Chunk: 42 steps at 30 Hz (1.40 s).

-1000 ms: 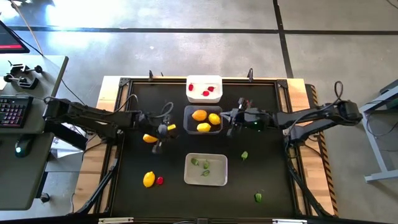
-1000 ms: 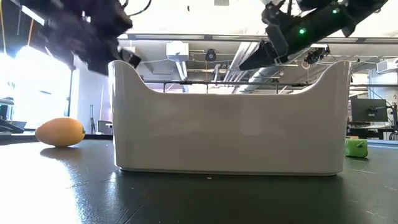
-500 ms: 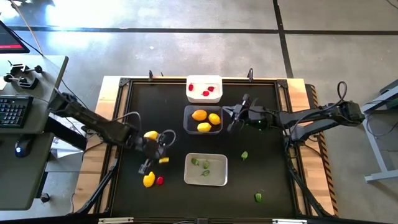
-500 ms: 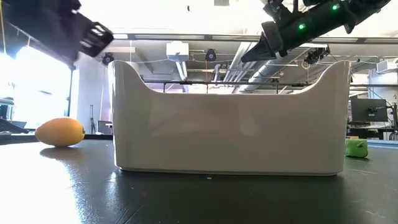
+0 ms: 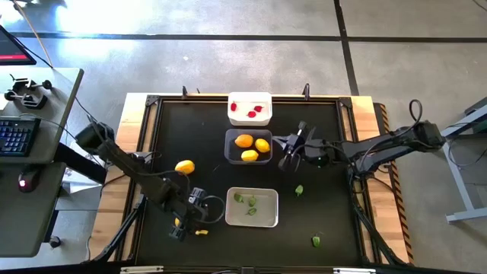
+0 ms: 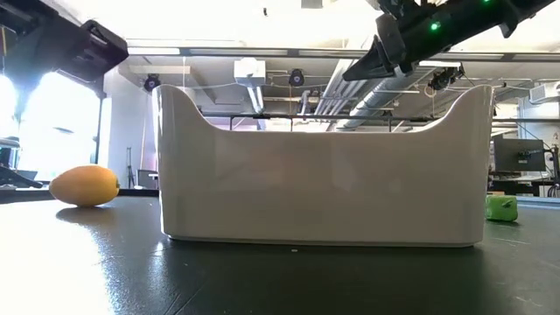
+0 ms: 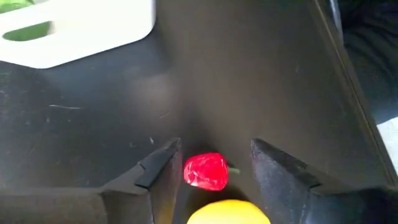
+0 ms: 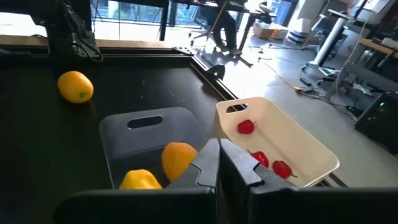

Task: Sort produce into baskets
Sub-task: Put the red chili pepper into the white bin

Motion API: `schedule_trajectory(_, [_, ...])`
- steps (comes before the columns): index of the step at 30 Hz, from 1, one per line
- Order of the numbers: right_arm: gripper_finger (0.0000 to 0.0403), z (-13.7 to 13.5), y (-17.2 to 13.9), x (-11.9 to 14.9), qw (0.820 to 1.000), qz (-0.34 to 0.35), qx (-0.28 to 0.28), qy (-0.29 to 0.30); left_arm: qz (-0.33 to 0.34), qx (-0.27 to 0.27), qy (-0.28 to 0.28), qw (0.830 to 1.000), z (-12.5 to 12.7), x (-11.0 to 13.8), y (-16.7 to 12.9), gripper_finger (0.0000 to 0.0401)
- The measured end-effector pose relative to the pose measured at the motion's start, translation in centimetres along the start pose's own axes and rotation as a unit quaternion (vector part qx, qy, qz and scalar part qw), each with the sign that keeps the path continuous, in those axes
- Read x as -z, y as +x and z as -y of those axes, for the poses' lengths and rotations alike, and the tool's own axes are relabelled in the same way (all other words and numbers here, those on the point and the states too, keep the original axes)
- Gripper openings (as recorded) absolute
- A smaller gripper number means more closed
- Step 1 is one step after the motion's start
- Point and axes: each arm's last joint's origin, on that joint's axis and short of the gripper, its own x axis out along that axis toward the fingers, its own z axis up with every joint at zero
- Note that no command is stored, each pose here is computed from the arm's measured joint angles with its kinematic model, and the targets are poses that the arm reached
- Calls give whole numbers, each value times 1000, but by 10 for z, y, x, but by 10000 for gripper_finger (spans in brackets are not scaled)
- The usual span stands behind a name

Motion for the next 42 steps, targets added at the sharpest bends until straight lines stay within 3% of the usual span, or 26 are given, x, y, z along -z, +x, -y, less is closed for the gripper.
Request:
schedule_trajectory(13, [0, -10, -7, 0, 1000, 5, -12, 8, -93, 8, -6, 996, 1, 6, 45, 193])
schedule_trajectory(22, [0, -18, -14, 0, 1000, 7, 3, 8, -119, -16, -18, 993, -2, 11, 51, 192])
schedule_trajectory(35, [0, -18, -15, 0, 1000, 7, 10, -7, -122, -24, 8, 992, -12, 10, 52, 108])
schedule_trajectory(42, [0, -17, -15, 0, 1000, 7, 14, -17, -114, -25, 3, 993, -20, 7, 45, 93])
